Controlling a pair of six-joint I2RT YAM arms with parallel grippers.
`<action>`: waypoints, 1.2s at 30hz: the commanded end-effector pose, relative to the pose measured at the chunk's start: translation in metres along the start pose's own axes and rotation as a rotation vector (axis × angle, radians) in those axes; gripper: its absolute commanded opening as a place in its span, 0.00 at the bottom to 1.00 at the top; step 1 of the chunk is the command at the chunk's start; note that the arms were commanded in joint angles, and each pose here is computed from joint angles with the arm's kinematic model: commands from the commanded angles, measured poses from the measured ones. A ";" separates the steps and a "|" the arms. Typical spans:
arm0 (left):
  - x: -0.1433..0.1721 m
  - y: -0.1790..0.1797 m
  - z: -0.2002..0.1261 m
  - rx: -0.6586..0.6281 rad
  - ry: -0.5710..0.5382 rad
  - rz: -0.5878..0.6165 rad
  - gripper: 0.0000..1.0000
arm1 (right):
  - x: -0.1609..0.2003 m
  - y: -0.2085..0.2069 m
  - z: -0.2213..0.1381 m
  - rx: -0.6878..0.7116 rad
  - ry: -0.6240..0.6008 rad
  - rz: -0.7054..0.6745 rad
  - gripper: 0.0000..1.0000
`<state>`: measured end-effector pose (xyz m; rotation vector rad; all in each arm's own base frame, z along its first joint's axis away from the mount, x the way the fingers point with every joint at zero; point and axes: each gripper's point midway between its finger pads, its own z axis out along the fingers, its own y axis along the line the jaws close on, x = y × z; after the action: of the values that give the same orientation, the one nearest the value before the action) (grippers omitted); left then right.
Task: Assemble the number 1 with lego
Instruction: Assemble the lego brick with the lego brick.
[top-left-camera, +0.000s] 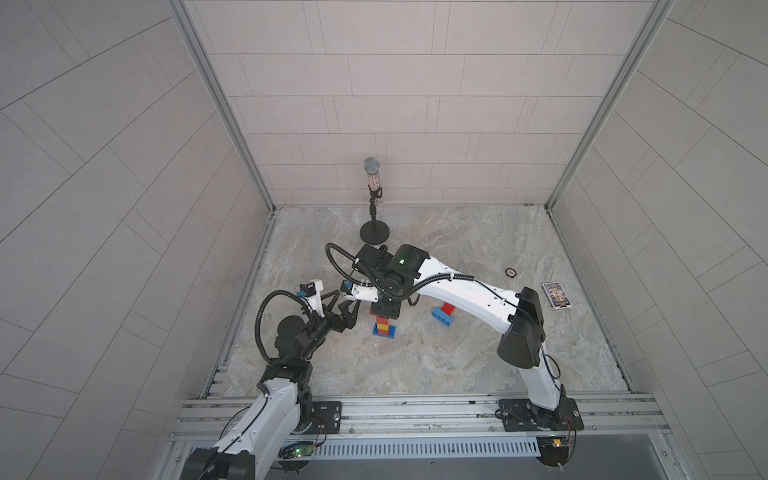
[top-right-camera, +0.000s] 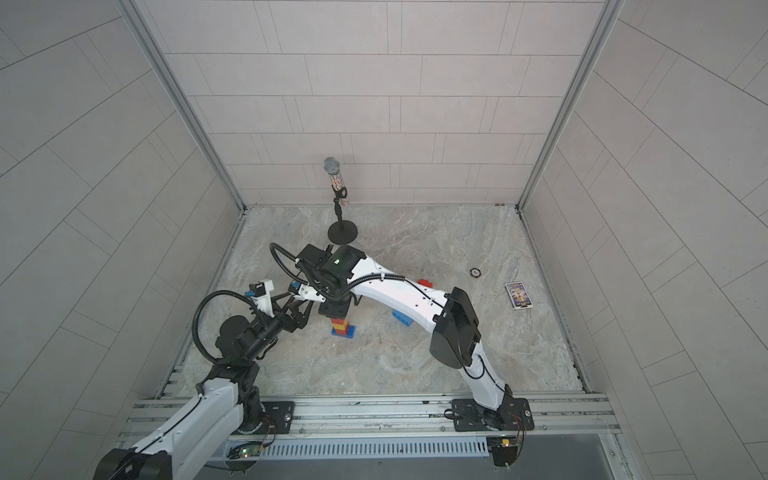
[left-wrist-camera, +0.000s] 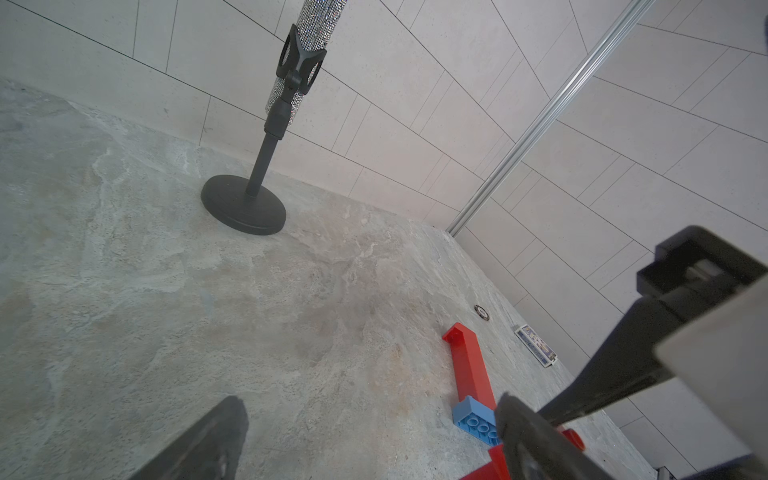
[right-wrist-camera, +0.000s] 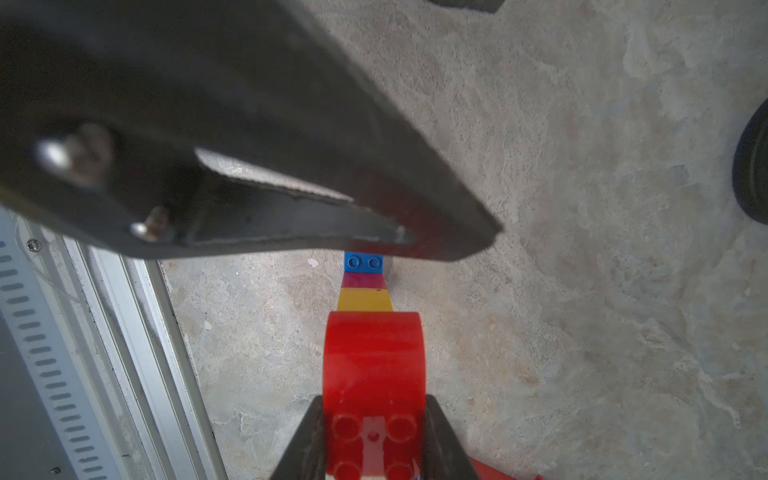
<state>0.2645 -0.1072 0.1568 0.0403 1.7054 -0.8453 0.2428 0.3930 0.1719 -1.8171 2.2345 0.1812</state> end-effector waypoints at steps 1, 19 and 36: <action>-0.019 -0.009 0.001 0.028 -0.049 0.032 1.00 | 0.015 0.007 0.010 -0.032 0.076 0.004 0.10; -0.019 -0.009 0.001 0.028 -0.051 0.033 1.00 | 0.024 0.014 0.036 -0.125 0.117 0.003 0.10; -0.019 -0.008 0.001 0.024 -0.049 0.030 1.00 | 0.069 0.020 0.085 -0.155 0.309 -0.009 0.03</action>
<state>0.2644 -0.1071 0.1574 0.0409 1.7028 -0.8448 0.2422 0.3915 0.1557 -1.8487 2.2590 0.2607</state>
